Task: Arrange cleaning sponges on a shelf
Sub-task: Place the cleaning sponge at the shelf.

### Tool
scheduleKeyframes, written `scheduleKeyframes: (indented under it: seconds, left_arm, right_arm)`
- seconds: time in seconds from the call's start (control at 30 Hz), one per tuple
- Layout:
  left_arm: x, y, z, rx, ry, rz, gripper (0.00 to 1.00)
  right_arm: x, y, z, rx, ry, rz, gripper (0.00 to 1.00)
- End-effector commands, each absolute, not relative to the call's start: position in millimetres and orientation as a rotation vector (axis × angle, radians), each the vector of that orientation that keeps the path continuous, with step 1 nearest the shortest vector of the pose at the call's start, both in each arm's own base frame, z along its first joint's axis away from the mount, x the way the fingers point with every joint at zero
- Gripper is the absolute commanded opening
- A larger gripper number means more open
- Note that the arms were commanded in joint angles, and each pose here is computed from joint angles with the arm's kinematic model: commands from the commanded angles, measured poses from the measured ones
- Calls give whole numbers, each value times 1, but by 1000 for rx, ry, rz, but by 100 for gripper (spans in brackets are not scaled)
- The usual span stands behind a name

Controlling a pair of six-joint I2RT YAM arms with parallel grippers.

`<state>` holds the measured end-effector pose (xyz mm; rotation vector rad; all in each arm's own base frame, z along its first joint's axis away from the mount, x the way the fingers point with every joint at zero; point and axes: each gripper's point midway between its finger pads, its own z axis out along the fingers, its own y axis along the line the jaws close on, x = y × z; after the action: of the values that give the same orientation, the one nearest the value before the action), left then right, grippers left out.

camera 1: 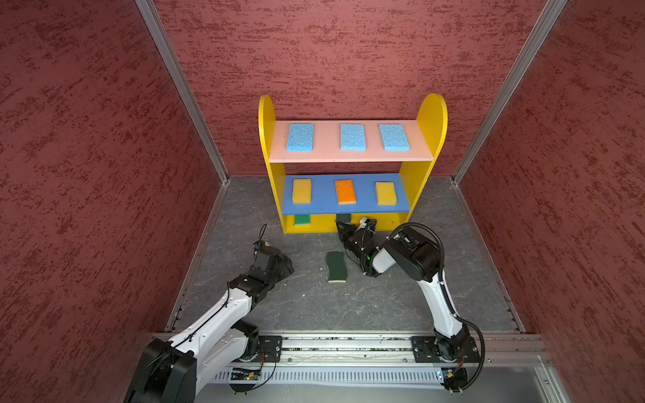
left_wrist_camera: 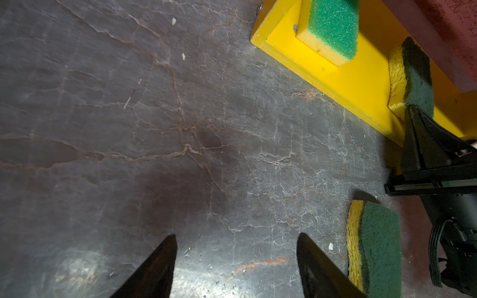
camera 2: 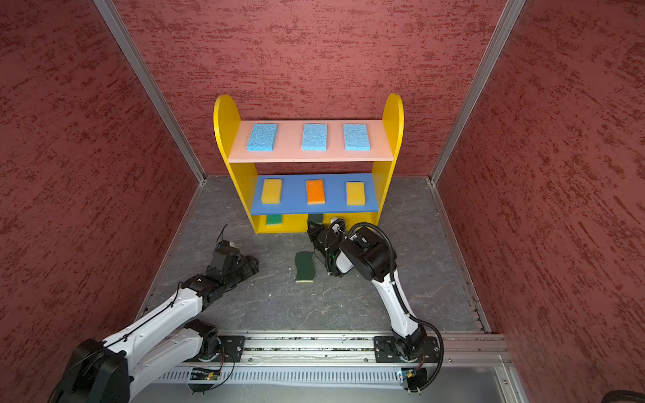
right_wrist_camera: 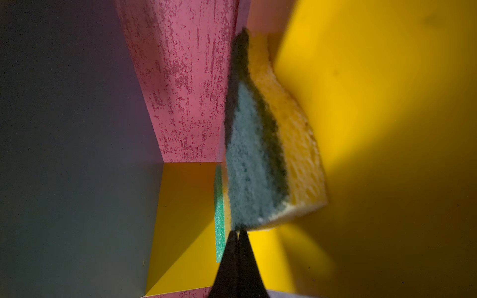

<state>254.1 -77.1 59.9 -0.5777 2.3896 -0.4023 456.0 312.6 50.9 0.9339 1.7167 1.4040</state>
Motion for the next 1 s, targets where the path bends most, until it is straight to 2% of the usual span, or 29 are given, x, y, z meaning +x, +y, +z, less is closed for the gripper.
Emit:
scheduleKeyframes:
  seconds: [0.0, 0.6, 0.97]
  left_arm:
    - [253, -78, 56, -590, 2388, -418, 74]
    - [250, -77, 54, -603, 2389, -404, 74]
    - [249, -77, 55, -566, 2402, -374, 76]
  right_arm:
    - [449, 298, -7, 967, 1886, 1231, 0]
    - [435, 292, 17, 909, 1880, 1220, 3]
    - [411, 303, 47, 776, 1922, 1235, 21]
